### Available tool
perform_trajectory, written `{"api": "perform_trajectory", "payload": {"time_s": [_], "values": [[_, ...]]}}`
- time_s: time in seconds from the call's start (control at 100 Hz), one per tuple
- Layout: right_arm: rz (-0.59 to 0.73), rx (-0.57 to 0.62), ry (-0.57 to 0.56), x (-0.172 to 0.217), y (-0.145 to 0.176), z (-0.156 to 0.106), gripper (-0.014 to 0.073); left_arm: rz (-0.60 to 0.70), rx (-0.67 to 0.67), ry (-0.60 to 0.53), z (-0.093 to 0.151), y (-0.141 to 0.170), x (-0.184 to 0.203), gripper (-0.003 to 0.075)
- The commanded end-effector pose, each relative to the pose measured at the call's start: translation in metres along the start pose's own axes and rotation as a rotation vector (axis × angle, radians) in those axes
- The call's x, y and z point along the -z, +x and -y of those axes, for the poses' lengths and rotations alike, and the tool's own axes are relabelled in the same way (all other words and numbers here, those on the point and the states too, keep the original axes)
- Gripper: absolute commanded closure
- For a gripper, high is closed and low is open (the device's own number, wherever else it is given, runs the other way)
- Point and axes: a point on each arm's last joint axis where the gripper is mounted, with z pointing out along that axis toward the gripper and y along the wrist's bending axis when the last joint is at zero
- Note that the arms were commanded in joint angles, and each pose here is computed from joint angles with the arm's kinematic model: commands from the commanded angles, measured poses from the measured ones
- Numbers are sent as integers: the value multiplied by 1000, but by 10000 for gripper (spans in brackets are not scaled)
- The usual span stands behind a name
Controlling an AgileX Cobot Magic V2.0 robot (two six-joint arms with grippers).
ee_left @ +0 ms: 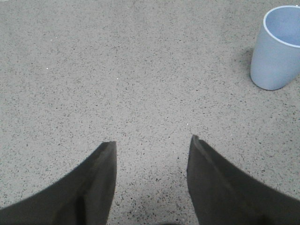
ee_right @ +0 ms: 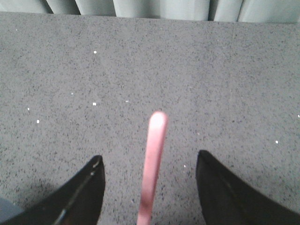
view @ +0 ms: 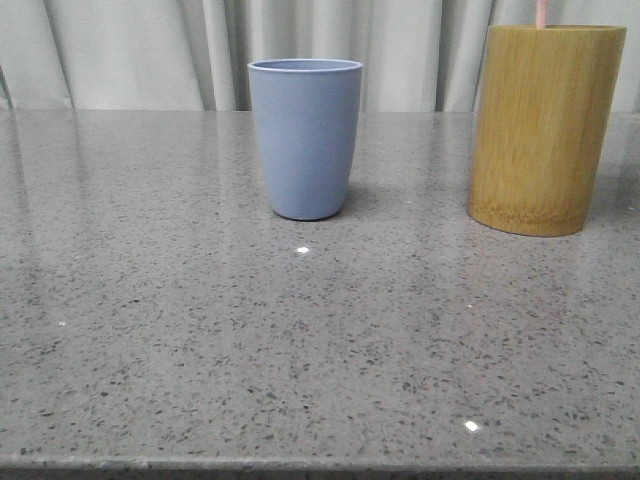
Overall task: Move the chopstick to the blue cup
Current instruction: 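Grasp the pink stick with the right gripper and lift it out, then carry the pink stick over the blue cup and lower it inside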
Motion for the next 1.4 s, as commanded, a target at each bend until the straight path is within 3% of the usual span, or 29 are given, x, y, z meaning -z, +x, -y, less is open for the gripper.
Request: {"api": "perform_trajectory", "payload": {"time_s": [0.0, 0.11, 0.37, 0.6, 0.83, 1.39], "values": [[160, 9, -28, 15, -24, -6, 152, 85, 8, 21, 1, -11, 7, 373], [161, 9, -28, 15, -24, -6, 207, 85, 8, 21, 1, -11, 7, 373], [158, 9, -28, 15, -24, -6, 505, 85, 8, 21, 1, -11, 7, 373], [162, 9, -28, 15, -24, -6, 649, 85, 8, 21, 1, -11, 7, 373], [212, 10, -37, 27, -29, -7, 662, 85, 8, 21, 1, -11, 7, 373], [561, 55, -88, 135, -55, -15, 662, 85, 8, 21, 1, -11, 7, 373]]}}
